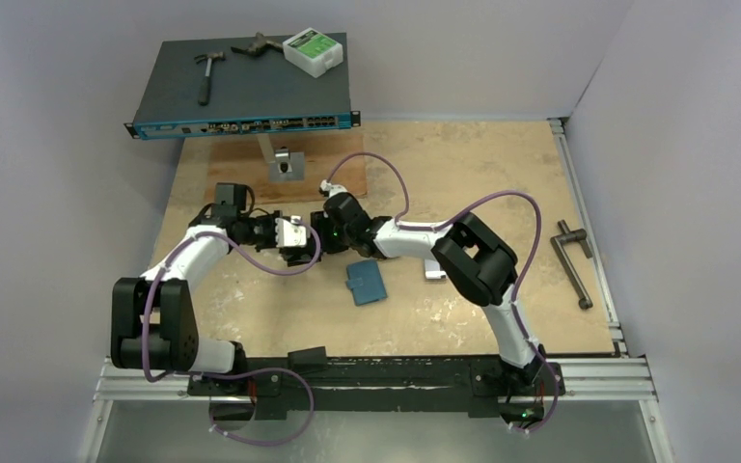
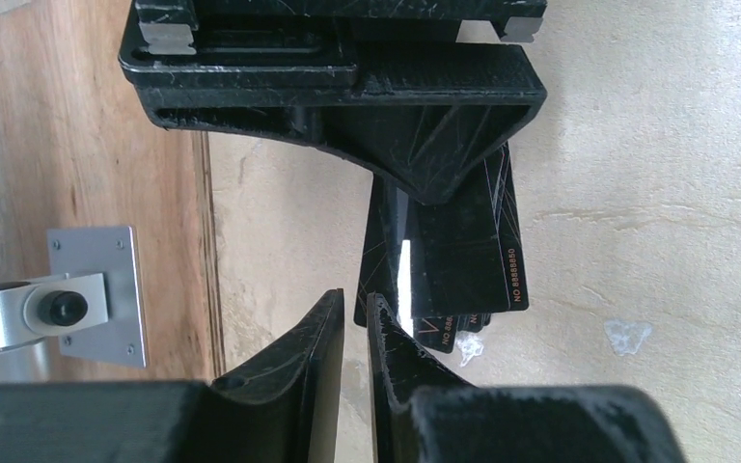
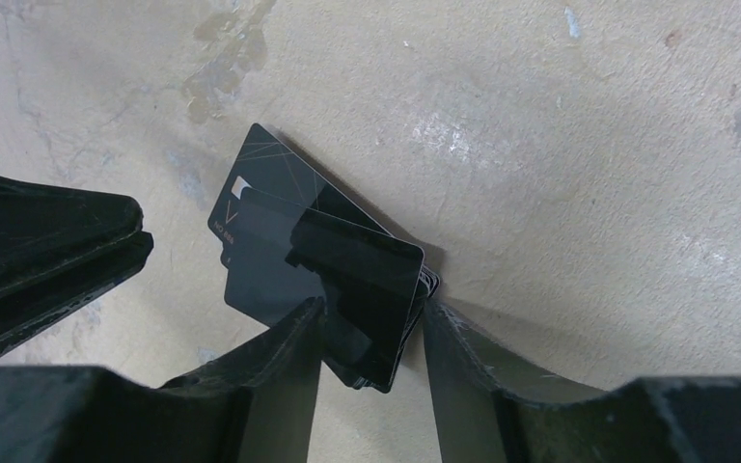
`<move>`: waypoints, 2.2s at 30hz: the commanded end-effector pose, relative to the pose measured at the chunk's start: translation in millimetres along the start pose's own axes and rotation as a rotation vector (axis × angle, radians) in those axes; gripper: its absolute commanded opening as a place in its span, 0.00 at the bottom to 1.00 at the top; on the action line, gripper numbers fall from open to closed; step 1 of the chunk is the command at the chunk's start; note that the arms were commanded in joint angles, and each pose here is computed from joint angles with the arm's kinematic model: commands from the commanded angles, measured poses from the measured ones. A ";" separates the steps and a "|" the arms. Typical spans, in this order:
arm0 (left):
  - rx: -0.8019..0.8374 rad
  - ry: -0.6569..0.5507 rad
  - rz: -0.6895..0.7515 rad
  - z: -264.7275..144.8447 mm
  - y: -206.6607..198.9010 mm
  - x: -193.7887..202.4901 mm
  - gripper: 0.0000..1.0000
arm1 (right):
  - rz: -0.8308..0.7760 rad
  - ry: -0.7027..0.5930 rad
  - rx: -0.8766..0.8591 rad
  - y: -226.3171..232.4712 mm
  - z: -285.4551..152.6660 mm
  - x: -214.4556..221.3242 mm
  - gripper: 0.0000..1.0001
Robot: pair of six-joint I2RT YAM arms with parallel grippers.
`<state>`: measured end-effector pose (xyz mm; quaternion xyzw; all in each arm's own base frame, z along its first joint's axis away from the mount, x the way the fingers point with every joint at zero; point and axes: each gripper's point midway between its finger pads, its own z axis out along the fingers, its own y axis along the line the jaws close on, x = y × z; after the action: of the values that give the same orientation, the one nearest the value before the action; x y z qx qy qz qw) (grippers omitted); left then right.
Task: Put the credit cards into the card holder
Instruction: Pick up the credit card from the storage box.
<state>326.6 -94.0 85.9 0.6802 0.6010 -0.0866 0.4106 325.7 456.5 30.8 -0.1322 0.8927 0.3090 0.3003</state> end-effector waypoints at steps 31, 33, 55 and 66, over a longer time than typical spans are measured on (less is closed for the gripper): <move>0.119 0.057 0.332 14.7 -12.3 20.3 0.14 | 0.196 0.086 -0.037 -16.9 -12.9 41.8 0.52; 0.119 0.072 0.339 13.5 -9.5 25.6 0.14 | 0.199 0.086 -0.037 -16.6 -12.6 42.0 0.52; 0.220 0.135 0.419 31.9 -32.3 43.6 0.14 | 0.295 0.107 -0.084 -18.1 -10.1 53.3 0.57; 0.285 0.106 0.425 30.0 -39.0 30.9 0.14 | 0.401 0.109 -0.165 -17.4 -9.6 57.2 0.52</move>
<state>329.2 -85.8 31.6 0.8379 0.4532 -0.0097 0.3039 303.0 446.4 36.1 -0.0099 0.8630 0.4504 0.2285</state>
